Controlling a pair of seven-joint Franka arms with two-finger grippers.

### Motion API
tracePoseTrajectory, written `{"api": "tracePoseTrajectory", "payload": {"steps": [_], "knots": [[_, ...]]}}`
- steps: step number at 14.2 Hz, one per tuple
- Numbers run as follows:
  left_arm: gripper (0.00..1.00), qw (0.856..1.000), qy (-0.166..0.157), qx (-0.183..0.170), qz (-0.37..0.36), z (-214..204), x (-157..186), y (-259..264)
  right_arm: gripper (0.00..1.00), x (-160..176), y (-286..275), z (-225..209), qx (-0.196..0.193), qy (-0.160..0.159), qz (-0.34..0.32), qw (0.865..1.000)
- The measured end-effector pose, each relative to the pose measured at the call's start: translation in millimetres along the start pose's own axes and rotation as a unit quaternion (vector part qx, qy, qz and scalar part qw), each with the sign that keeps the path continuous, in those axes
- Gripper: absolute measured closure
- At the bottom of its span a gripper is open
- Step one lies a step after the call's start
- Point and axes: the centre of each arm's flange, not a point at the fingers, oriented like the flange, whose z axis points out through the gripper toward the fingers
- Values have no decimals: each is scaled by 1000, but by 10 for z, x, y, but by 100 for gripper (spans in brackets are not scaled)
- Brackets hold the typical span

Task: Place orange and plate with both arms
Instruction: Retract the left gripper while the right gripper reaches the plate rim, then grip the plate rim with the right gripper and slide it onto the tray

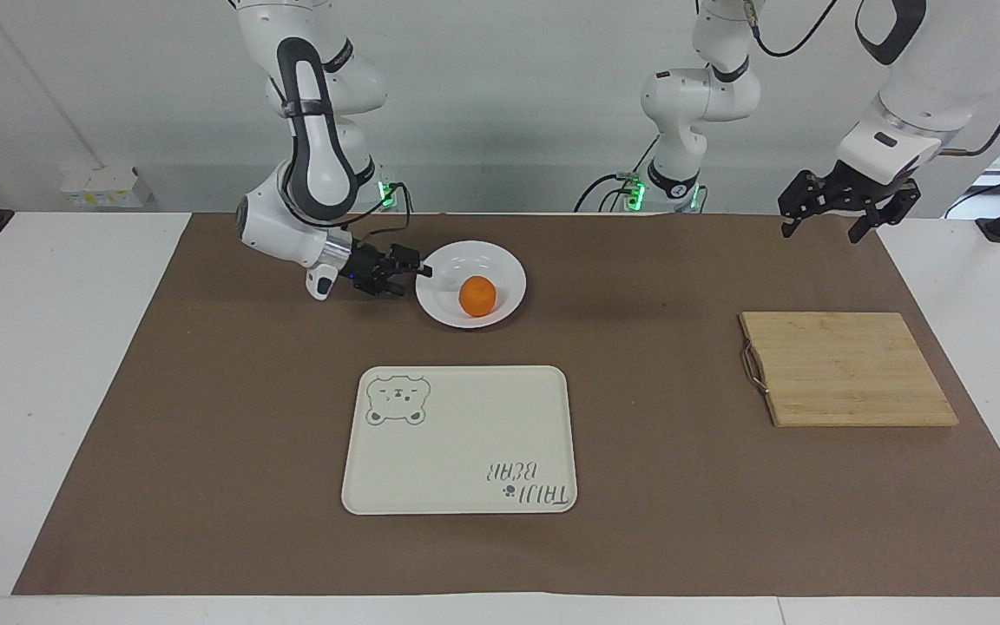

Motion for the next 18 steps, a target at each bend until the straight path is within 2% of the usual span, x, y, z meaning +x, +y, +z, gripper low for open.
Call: {"api": "tracePoseTrajectory", "payload": {"steps": [7, 9, 13, 17, 18], "knots": [[0, 1000, 1, 0, 0, -7, -4, -1, 0, -68, 3, 133, 6, 0, 12, 1000], [0, 1000, 1, 0, 0, -8, -5, -1, 5, -66, 9, 130, 4, 2, 12, 1000], [0, 1000, 1, 0, 0, -9, -5, 0, 52, -66, 23, 127, 2, 5, 13, 1000], [0, 1000, 1, 0, 0, -11, -7, 0, 93, -71, 29, 130, 2, 5, 14, 1000], [0, 1000, 1, 0, 0, -12, -7, 0, 96, -71, 20, 124, 4, 6, 14, 1000]]}}
